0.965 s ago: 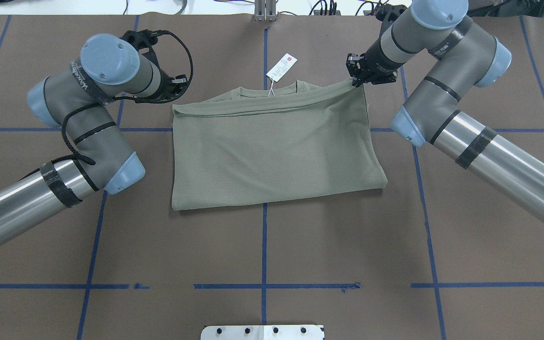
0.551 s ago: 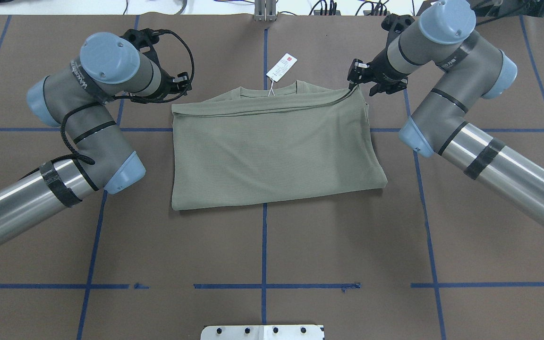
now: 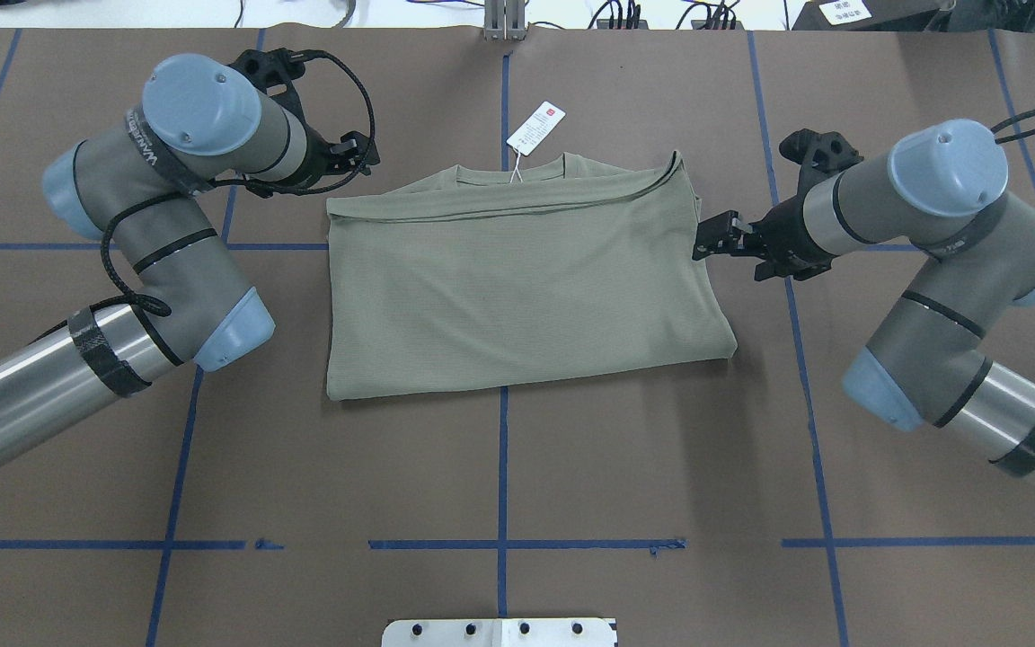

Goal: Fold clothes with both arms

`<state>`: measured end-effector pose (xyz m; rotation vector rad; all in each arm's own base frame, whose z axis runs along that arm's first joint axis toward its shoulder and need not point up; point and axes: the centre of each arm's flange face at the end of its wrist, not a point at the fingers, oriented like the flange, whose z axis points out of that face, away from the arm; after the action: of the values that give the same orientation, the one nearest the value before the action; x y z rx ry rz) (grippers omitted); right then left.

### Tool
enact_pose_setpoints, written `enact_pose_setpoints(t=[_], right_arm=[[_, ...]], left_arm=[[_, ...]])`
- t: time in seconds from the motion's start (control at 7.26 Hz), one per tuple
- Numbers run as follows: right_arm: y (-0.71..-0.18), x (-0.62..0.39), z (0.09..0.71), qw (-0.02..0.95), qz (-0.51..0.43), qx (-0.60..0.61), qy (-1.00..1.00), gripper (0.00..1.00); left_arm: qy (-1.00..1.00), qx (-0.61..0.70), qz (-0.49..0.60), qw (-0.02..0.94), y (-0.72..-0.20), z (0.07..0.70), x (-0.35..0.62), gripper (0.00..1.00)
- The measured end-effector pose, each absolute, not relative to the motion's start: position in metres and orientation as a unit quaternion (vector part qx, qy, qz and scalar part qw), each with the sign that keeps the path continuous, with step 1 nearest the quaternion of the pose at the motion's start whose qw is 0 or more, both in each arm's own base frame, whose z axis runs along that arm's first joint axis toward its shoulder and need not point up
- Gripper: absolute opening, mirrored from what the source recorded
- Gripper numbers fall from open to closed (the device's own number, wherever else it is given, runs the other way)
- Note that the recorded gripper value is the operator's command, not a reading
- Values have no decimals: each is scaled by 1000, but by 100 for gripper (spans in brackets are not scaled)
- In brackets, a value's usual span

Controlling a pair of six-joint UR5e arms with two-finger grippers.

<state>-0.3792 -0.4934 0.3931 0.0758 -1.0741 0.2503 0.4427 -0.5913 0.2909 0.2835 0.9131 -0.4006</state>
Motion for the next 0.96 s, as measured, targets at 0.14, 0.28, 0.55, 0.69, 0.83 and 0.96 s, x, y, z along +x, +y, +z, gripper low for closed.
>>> enact_pose_setpoints(t=[0.14, 0.28, 0.55, 0.69, 0.83, 0.96], right_arm=[[-475, -397, 398, 855, 111, 31, -505, 93], [-460, -415, 402, 862, 104, 28, -495, 84], [-447, -432, 406, 873, 99, 17, -477, 48], [-446, -433, 407, 874, 99, 15, -475, 21], [-446, -432, 407, 875, 99, 13, -474, 0], [-446, -431, 408, 875, 100, 13, -474, 0]], left_arm=[[437, 136, -191, 869, -590, 291, 442, 100], [437, 135, -191, 869, -590, 292, 442, 100], [437, 135, -191, 868, -589, 292, 442, 100], [437, 135, -191, 868, -589, 292, 442, 100], [438, 135, -191, 868, -589, 292, 442, 100], [438, 135, -191, 868, -589, 291, 442, 100]])
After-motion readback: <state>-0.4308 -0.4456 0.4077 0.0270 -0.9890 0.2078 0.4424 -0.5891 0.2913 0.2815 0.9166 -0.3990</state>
